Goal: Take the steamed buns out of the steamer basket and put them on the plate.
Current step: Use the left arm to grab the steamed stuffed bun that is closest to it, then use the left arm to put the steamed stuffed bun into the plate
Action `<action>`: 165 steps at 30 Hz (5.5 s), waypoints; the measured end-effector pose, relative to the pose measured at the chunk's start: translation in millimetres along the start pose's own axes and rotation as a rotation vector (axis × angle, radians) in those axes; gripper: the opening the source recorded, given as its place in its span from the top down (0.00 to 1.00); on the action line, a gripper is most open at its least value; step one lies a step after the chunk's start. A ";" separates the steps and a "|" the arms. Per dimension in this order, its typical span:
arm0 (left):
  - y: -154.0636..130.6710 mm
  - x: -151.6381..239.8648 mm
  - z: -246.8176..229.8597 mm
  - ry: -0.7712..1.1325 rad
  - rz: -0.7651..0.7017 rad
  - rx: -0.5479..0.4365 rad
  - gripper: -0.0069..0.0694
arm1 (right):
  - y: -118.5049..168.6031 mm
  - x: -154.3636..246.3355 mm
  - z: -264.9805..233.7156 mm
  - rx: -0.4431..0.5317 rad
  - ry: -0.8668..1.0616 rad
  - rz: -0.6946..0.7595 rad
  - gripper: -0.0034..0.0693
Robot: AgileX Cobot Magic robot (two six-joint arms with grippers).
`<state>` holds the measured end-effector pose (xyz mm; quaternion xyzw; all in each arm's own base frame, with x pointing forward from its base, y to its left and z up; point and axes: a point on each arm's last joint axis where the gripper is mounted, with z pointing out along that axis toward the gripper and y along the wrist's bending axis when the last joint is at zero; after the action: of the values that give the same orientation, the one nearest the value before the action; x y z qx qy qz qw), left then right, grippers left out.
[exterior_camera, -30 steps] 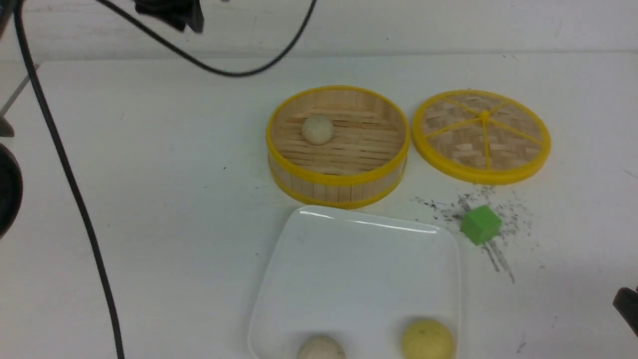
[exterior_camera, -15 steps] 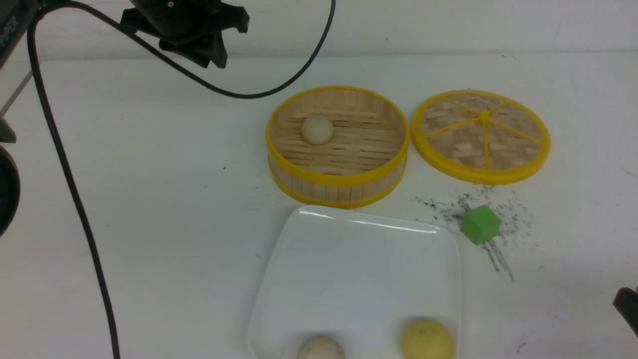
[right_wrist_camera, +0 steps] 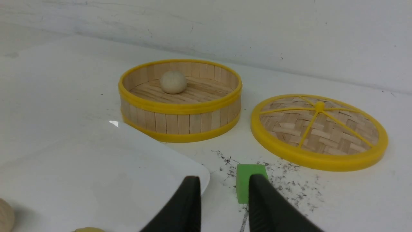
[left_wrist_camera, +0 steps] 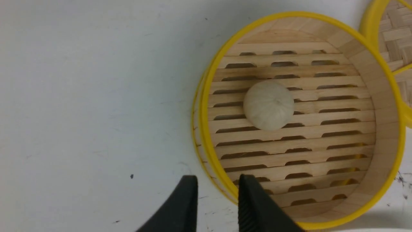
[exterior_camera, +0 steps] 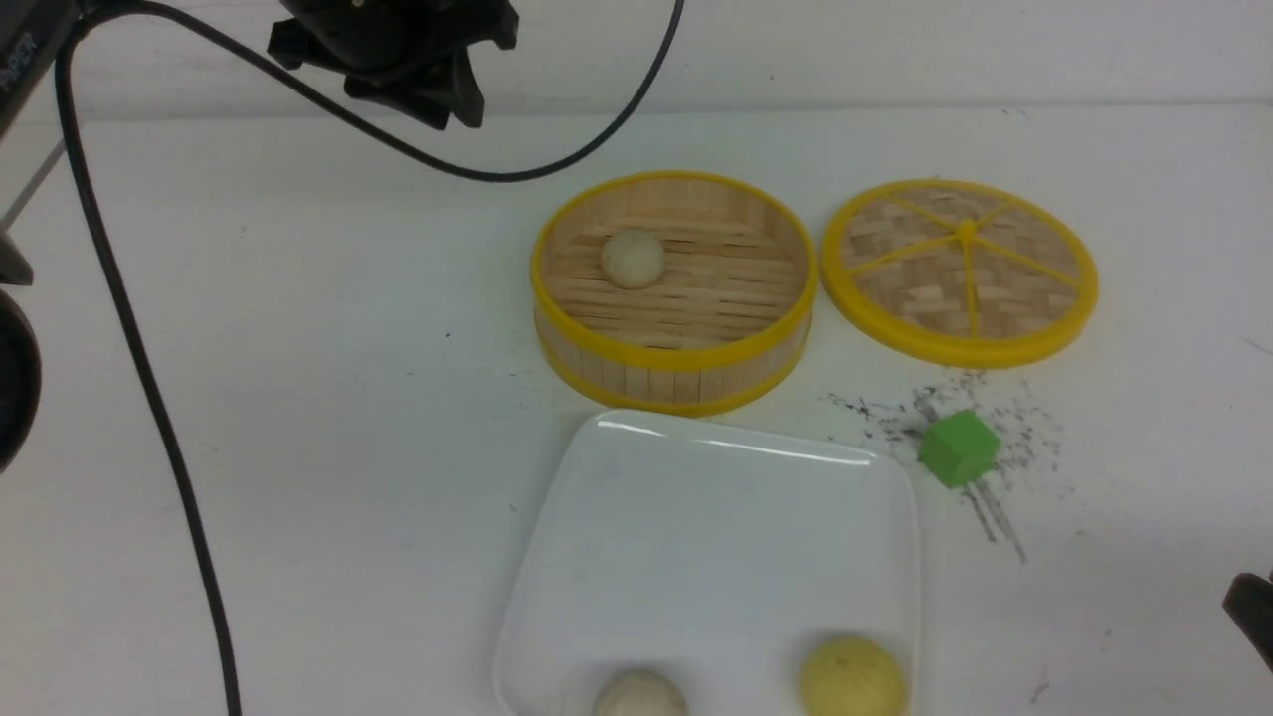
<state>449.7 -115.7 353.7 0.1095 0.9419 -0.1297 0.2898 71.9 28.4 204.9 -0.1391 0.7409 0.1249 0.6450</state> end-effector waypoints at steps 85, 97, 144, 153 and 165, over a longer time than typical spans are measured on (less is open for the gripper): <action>-54.4 26.1 137.5 0.017 0.471 0.174 0.36 | 0.0 0.0 0.0 0.000 0.000 0.000 0.62; -49.0 29.2 164.6 -0.026 0.458 0.149 0.36 | 0.0 0.0 0.0 0.000 0.000 0.000 0.62; -64.1 7.7 43.4 -0.019 0.472 0.129 0.88 | 0.0 0.0 0.0 0.000 0.000 0.000 0.62; -72.2 8.2 -51.3 -0.044 0.418 0.106 0.88 | 0.0 0.0 0.0 0.000 0.000 0.000 0.62; -82.9 34.4 -113.8 -0.074 0.271 0.199 0.88 | 0.0 0.0 0.0 0.000 0.000 0.000 0.62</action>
<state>339.7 -154.4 439.8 0.2586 0.8897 -0.1860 0.3270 71.9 28.4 204.9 -0.1391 0.7409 0.1249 0.6450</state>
